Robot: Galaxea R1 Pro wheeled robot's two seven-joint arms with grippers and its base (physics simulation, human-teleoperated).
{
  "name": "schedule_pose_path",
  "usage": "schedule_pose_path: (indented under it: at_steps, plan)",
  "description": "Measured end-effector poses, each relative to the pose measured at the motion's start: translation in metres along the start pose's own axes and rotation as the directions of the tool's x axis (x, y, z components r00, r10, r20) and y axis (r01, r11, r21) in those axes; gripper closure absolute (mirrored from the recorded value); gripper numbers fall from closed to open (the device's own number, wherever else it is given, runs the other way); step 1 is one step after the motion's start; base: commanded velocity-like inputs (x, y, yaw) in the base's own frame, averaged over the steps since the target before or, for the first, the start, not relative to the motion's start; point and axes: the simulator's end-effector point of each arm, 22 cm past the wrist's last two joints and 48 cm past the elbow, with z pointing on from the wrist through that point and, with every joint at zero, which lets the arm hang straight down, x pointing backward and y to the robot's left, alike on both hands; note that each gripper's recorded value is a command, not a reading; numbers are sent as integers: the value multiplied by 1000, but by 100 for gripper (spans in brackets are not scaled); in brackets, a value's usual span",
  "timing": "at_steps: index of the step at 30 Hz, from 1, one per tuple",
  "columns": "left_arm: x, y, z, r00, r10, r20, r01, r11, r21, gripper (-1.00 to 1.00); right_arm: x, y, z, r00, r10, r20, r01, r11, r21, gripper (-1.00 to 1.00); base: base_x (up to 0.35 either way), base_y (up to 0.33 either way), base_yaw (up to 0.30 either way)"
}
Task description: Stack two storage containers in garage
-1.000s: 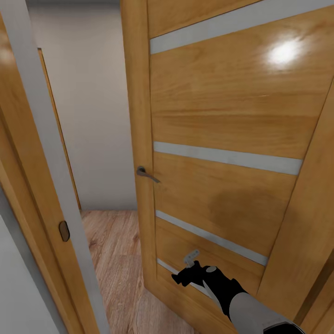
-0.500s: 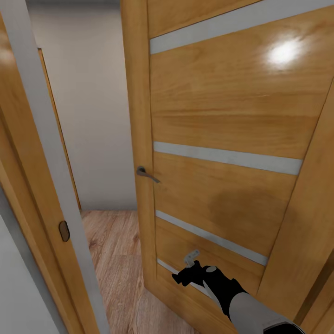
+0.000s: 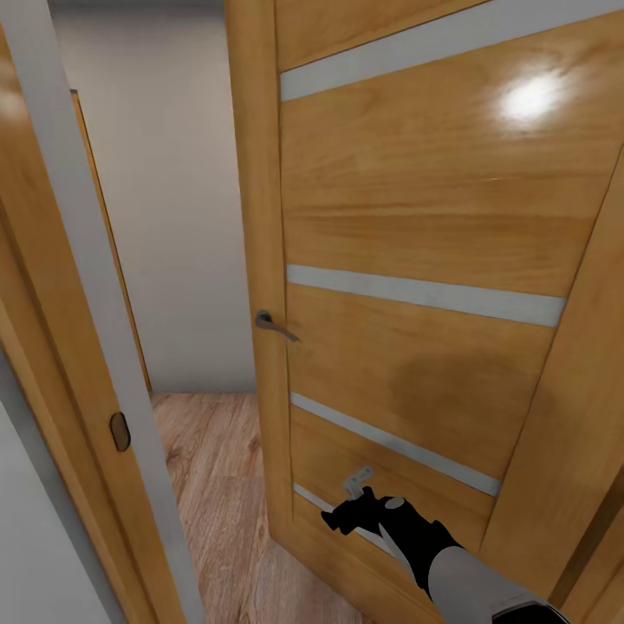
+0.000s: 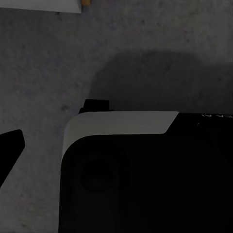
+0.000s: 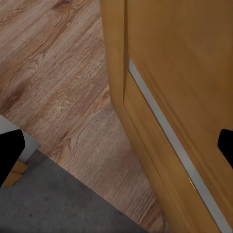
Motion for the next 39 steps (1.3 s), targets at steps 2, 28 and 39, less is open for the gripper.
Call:
schedule_pose_path:
  at_steps: [2,28,39]
  plan:
    - [0,0,0,1000,0,0,0,1000,0,-100,0,0,0,1000,0,0,0,1000,0,-100,0,0,0]
    - [0,-1,0,1000,0,0,0,1000,1,-100,-13,-37,-2,999,-42,18,37,973,227,-100,0,0,0]
    - [0,-1,0,1000,0,0,0,1000,1,-100,-40,-60,-14,985,-164,-49,169,891,422,-100,0,0,0]
